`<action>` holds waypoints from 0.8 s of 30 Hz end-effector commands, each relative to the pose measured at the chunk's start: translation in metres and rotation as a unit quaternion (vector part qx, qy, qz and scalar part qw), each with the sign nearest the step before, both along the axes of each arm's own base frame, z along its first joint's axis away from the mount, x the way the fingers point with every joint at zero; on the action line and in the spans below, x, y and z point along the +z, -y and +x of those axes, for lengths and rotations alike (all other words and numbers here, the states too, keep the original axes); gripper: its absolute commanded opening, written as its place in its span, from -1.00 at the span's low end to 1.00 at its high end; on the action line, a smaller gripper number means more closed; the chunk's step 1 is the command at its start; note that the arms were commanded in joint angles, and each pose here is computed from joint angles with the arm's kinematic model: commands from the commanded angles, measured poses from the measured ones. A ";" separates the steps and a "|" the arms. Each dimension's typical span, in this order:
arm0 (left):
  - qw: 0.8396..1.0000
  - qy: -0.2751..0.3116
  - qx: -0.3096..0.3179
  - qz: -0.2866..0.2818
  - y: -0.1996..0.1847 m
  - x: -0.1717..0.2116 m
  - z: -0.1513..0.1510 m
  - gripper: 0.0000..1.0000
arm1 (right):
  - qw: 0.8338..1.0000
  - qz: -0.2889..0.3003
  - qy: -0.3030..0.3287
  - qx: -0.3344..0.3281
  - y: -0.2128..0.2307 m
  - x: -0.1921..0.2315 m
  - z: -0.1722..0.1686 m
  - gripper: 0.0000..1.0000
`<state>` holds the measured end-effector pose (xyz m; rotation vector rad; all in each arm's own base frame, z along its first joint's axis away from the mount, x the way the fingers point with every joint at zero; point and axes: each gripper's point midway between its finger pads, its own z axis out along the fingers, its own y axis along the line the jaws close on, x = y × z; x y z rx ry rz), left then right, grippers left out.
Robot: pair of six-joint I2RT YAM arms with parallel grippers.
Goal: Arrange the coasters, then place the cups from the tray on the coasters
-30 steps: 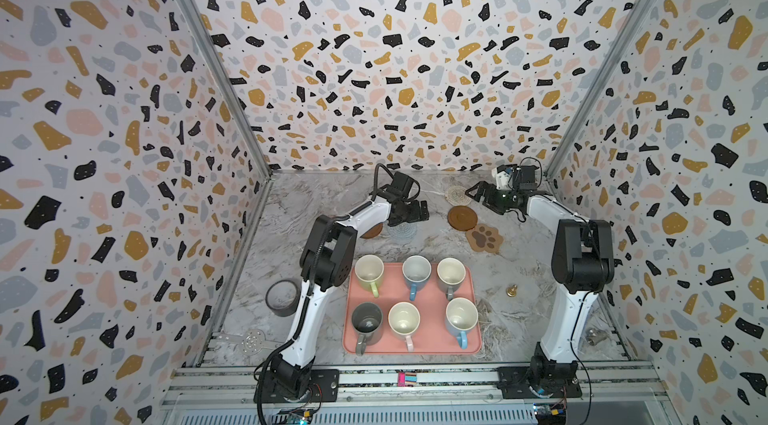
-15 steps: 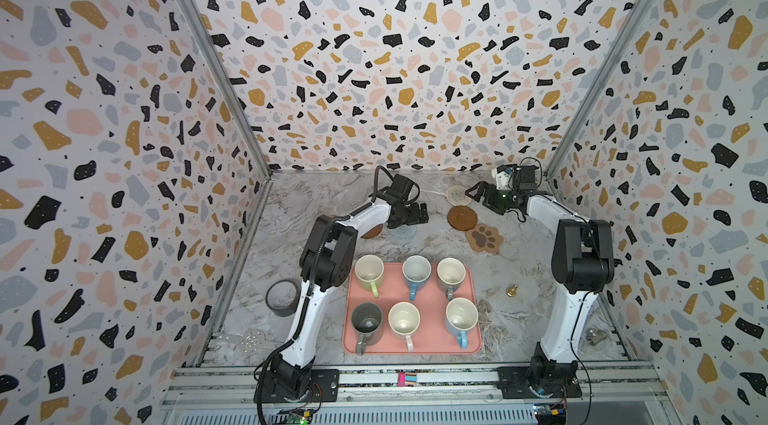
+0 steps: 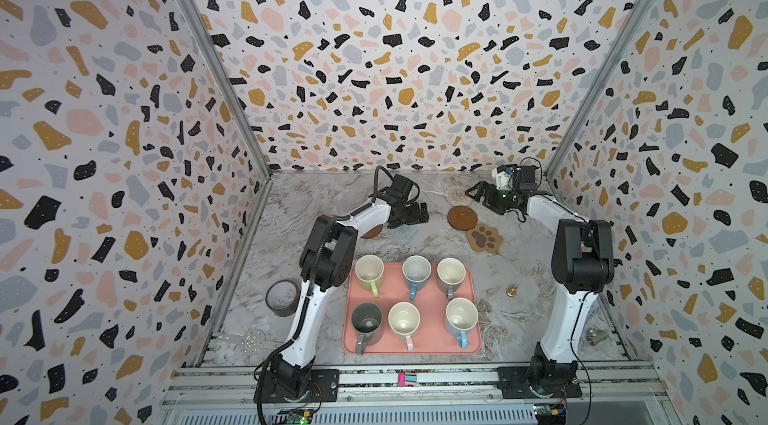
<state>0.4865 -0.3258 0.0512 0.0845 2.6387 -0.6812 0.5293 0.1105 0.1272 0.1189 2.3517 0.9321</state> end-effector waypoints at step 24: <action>0.998 0.066 -0.003 -0.017 0.001 0.059 0.012 0.99 | 0.998 0.045 0.001 0.049 -0.019 0.006 0.000 0.98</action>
